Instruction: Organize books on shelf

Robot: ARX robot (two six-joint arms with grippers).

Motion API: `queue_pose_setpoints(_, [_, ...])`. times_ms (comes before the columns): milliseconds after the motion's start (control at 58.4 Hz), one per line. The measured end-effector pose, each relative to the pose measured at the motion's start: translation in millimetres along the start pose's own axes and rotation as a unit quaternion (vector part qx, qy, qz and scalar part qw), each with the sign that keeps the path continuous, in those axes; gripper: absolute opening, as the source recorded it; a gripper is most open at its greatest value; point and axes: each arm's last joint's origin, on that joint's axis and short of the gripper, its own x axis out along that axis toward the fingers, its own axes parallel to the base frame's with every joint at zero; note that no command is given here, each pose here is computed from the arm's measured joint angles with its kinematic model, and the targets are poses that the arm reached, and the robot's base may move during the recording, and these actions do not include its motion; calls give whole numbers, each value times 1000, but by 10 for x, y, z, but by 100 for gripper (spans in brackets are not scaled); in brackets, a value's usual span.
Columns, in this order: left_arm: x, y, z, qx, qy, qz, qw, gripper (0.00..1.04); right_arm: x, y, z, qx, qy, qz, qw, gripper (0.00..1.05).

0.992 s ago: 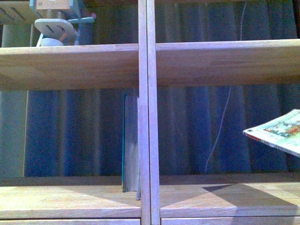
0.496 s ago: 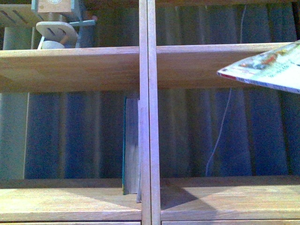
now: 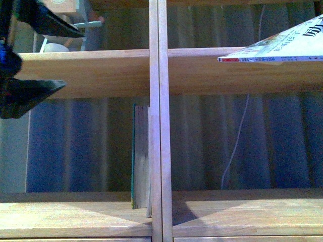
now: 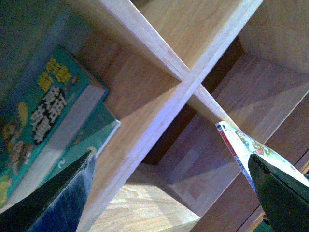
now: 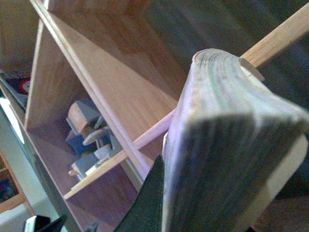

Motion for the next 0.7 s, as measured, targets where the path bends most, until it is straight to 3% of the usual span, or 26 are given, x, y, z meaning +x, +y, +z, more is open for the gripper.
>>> queue_pose_setpoints(240, [242, -280, -230, -17, 15, -46, 999, 97, -368, 392, 117, -7, -23, 56, 998, 7])
queue_pose_setpoints(496, [299, -564, -301, -41, 34, -170, 984, 97, -100, 283, 92, 1, -10, 54, 999, 7])
queue_pose_setpoints(702, [373, -779, -453, -41, 64, -220, 973, 97, 196, 271, -33, 10, 6, 58, 998, 7])
